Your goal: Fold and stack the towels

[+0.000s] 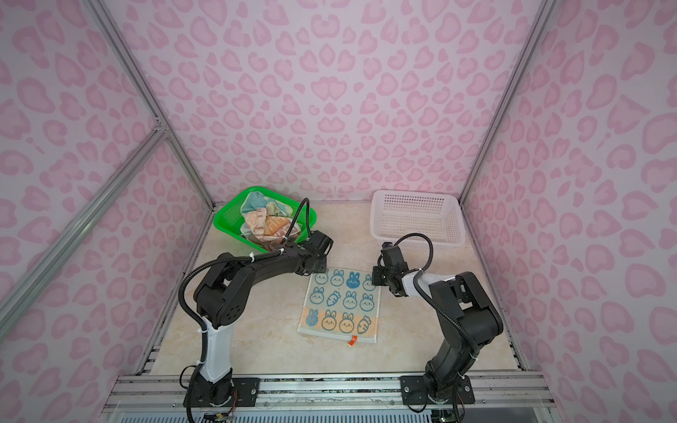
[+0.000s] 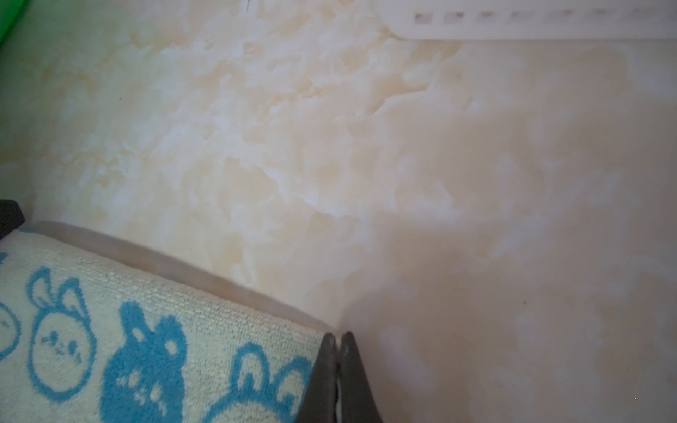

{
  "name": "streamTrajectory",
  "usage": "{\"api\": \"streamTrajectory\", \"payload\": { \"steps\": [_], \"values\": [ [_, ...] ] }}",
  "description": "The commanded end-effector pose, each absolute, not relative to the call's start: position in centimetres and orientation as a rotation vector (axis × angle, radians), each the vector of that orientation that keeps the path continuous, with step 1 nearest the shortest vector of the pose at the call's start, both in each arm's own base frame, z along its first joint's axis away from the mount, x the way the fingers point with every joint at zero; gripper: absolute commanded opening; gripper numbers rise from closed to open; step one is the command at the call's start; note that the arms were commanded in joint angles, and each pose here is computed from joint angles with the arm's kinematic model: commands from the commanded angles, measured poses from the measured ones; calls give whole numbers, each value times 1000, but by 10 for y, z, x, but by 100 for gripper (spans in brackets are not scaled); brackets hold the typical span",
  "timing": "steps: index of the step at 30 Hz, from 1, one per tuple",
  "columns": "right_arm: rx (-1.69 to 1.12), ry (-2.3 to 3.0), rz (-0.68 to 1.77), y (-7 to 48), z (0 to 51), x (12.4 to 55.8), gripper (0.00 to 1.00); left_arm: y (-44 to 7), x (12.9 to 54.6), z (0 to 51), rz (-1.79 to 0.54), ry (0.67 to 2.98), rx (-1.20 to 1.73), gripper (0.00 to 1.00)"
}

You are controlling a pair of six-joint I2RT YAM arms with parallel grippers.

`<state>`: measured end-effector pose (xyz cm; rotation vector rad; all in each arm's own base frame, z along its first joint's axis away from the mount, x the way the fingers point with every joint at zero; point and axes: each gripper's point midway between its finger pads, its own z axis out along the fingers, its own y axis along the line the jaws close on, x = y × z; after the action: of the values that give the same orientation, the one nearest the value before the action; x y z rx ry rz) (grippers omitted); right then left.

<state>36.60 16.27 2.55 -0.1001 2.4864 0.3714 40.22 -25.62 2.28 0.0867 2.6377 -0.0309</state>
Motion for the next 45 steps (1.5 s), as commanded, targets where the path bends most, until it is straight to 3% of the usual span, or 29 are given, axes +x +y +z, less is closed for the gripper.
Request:
{"api": "streamTrajectory", "payload": {
  "steps": [1, 7, 13, 20, 37, 45],
  "values": [
    [-110, 2495, 357, 162, 23, 362, 0, -263, 400, 24, -83, 2658, 71, 44],
    [-116, 2493, 352, 163, 23, 362, 0, -264, 391, 15, -119, 2699, 48, 31],
    [-126, 2493, 345, 166, 23, 361, 0, -265, 393, 15, -139, 2673, 41, 2],
    [-149, 2469, 370, 169, 29, 362, 0, -270, 411, 39, -156, 2531, 80, 2],
    [-234, 2270, 431, 169, 98, 393, 0, -279, 449, 132, -213, 2169, 100, 2],
    [-339, 2232, 583, 186, 111, 369, 0, -261, 433, 137, -211, 2155, 83, 2]
  ]
}}
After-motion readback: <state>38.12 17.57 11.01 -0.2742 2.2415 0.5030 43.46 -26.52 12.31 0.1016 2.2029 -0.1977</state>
